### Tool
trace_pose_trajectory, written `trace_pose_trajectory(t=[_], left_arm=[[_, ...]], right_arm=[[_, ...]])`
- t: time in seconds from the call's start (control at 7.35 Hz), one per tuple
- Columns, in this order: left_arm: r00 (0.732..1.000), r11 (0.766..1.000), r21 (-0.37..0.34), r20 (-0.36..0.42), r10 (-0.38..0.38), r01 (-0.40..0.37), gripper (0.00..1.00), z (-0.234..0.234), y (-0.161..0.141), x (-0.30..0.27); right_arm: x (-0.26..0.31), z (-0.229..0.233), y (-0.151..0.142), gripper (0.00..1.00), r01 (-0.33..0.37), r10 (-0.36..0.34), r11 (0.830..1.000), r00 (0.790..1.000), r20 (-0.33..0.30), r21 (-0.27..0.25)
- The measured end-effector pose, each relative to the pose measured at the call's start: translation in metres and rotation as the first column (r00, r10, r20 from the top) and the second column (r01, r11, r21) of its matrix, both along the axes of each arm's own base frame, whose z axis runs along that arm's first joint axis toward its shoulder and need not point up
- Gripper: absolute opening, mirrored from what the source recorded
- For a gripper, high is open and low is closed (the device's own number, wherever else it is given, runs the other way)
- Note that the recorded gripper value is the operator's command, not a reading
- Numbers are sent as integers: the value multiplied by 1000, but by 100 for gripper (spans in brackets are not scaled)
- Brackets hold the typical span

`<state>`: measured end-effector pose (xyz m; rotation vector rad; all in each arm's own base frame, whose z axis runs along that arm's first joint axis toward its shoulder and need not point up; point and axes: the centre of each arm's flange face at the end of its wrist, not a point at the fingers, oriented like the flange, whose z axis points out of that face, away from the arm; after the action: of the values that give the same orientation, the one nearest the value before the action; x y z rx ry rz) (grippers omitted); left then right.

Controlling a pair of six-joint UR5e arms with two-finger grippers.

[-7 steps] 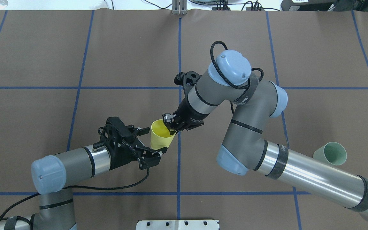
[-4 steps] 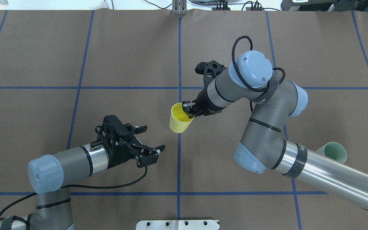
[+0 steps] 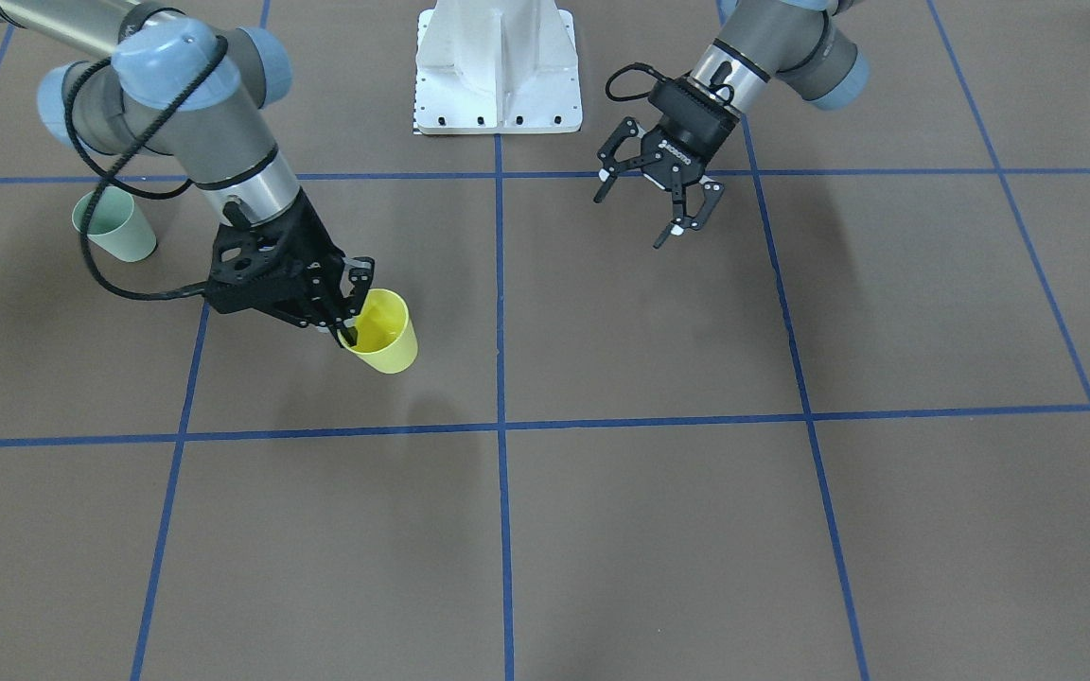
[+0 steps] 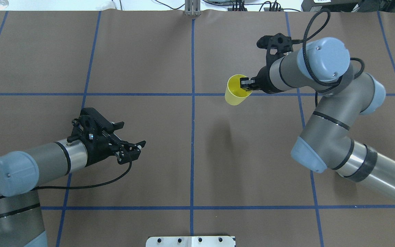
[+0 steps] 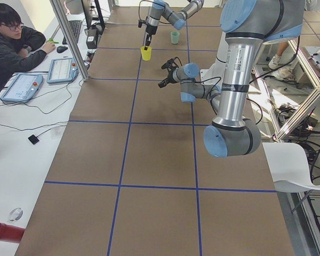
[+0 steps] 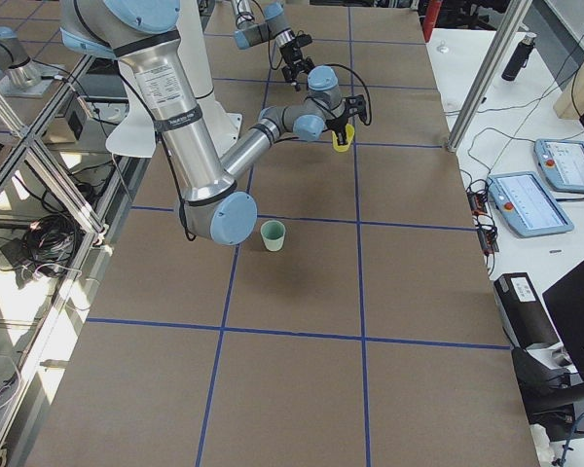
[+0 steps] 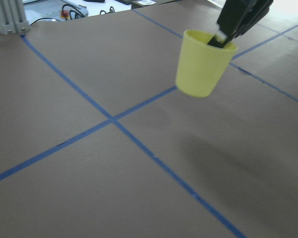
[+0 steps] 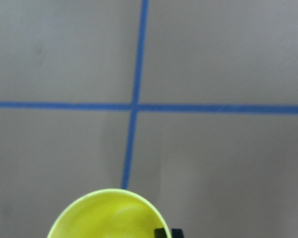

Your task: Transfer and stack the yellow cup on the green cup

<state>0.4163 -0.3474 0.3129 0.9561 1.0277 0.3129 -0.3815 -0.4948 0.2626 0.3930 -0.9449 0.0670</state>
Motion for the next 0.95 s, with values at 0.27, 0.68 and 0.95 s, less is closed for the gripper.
trace_pose_trajectory(t=[0.27,0.68,0.95], left_arm=[[987,987,-158,159,1,25,100,32,-78,-77],[930,934,-351,362,69,67,100,87,-146,-186],[873,928,-356,481,77,114,100,134,-158,-265]], right_arm=[[61,2,11,0,2,1,999,995,-104,34],[131,48,65,0,41,-31,998,981,-194,48],[170,95,105,0,86,-76,996,967,-245,29]])
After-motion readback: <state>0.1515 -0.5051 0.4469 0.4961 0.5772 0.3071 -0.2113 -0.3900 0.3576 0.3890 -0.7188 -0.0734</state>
